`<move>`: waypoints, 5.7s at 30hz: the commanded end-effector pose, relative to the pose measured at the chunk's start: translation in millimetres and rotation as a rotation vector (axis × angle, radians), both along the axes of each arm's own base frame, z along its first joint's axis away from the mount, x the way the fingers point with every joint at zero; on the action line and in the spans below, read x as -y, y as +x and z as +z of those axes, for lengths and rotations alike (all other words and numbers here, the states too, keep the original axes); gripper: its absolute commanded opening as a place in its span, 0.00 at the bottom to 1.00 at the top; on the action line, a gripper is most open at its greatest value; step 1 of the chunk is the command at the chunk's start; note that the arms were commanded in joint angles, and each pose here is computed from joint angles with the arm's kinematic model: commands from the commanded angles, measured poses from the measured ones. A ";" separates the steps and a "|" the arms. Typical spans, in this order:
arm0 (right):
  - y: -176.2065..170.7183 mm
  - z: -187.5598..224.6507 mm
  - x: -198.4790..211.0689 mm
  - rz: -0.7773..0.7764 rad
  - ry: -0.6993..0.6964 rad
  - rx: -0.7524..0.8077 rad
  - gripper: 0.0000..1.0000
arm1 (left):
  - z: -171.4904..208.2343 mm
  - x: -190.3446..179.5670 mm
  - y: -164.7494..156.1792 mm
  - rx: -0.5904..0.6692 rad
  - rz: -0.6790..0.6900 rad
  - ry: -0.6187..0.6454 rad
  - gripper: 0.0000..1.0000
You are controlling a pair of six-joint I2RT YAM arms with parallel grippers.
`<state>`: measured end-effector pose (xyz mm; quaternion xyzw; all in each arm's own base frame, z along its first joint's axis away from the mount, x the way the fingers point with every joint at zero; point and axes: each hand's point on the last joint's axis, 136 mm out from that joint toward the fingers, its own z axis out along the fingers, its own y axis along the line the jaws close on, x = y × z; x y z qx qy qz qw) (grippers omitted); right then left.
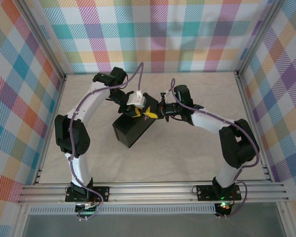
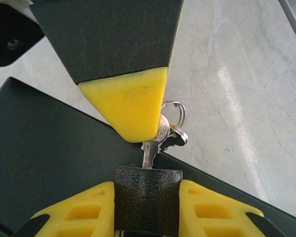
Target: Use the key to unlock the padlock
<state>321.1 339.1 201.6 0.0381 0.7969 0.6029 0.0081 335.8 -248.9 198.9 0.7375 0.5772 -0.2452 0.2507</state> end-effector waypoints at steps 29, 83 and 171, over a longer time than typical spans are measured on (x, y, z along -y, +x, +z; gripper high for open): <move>-50.9 11.3 56.2 0.079 -0.146 0.254 0.45 | -31.9 30.5 5.2 -0.048 -0.028 -0.001 0.20; -5.8 15.8 46.3 -0.020 -0.044 0.325 0.04 | -17.2 36.8 -14.9 -0.091 -0.096 -0.083 0.20; -17.3 12.2 36.5 0.314 -0.539 2.070 0.31 | -5.4 39.3 -25.0 -0.163 -0.126 -0.099 0.20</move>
